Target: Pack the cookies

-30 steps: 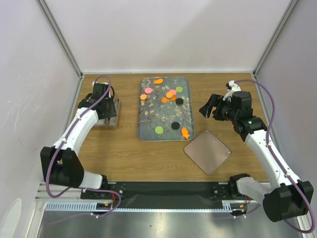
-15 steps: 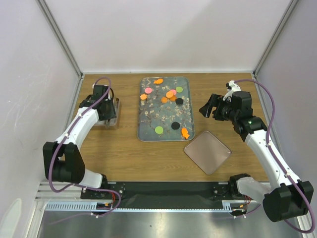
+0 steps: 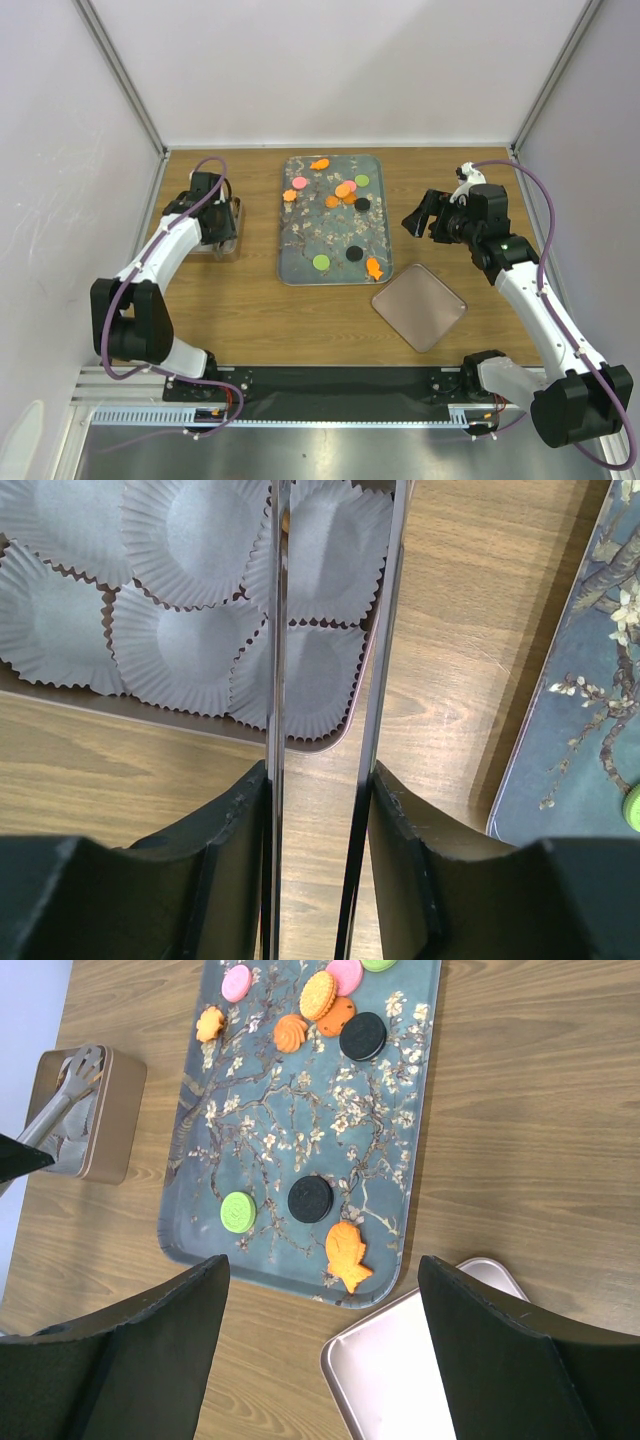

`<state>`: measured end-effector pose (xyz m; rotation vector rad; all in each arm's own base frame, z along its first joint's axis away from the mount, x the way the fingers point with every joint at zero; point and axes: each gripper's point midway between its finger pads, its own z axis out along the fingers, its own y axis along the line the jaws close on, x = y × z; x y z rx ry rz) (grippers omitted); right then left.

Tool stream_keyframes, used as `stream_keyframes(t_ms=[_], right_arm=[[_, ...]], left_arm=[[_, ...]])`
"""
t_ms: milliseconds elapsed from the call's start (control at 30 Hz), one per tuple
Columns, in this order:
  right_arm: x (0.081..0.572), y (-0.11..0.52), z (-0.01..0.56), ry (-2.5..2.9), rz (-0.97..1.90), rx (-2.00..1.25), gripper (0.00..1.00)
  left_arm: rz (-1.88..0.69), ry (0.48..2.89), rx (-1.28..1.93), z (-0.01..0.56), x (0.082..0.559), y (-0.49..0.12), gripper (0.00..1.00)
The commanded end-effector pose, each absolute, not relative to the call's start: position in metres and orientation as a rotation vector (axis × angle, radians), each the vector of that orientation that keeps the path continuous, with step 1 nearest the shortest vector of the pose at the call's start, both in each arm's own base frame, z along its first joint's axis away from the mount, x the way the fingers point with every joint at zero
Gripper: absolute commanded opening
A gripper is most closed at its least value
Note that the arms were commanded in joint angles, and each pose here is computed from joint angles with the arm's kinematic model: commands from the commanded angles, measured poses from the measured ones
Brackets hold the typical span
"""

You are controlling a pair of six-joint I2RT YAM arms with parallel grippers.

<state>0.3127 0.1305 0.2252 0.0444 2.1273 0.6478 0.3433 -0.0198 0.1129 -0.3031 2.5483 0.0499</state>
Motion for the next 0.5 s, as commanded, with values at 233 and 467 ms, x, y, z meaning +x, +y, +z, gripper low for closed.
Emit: stream_keyframes(t_ms=[233,467], right_arm=[[0.3152,0.133,0.2355,2.089,0.651,0.013,0.83],[0.3148,0.1334,0.2356,2.09,0.651,0.012,0.83]], left_arm=[[0.05,2.489,-0.294,0.1251,0.3612,-0.0166,0.46],[0.062,2.489,-0.293,0.1261,0.3638,-0.0154,0.47]])
